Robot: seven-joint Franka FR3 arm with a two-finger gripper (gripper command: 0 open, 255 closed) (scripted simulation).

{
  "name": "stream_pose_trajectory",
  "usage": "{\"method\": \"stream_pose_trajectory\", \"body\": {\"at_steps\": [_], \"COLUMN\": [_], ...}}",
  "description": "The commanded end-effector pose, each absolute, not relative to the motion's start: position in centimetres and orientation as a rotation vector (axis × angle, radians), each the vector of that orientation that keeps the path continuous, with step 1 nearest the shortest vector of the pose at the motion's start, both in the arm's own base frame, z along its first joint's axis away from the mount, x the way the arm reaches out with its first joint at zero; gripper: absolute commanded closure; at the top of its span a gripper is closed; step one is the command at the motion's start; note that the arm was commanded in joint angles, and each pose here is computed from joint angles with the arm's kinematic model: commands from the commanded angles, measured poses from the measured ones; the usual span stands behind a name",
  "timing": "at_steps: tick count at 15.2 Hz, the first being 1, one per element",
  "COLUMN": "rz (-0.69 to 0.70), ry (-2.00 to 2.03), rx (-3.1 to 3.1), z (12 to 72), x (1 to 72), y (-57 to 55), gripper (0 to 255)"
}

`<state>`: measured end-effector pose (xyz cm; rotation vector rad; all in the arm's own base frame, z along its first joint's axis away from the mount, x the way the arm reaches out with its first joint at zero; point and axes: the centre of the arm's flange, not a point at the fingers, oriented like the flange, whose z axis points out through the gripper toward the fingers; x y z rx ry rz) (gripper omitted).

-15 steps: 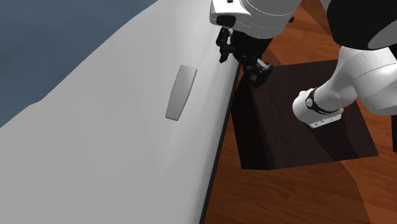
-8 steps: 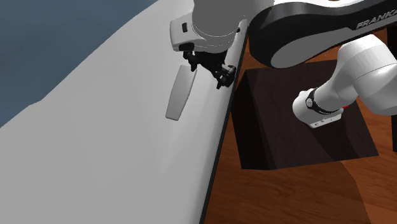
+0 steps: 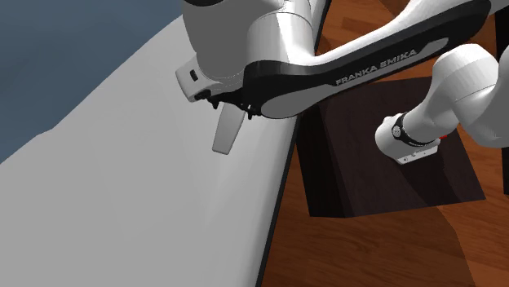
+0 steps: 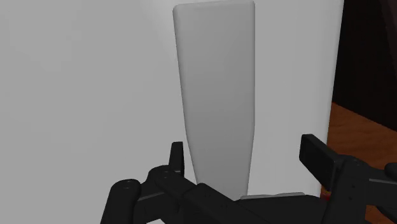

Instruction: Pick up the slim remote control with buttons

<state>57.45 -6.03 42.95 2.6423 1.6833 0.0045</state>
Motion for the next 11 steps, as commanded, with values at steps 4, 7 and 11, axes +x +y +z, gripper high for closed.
{"method": "stream_pose_trajectory", "body": {"at_steps": [4,7,11], "rz": [-0.003,-0.003,-0.003], "ry": [1.732,1.732,1.732], "rx": [2.608,2.608,2.608], "z": [39.8,38.2,37.9], "x": [58.5,58.5,58.5], "y": [-6.1,-6.1,-6.0], "gripper": [0,0,255]}}
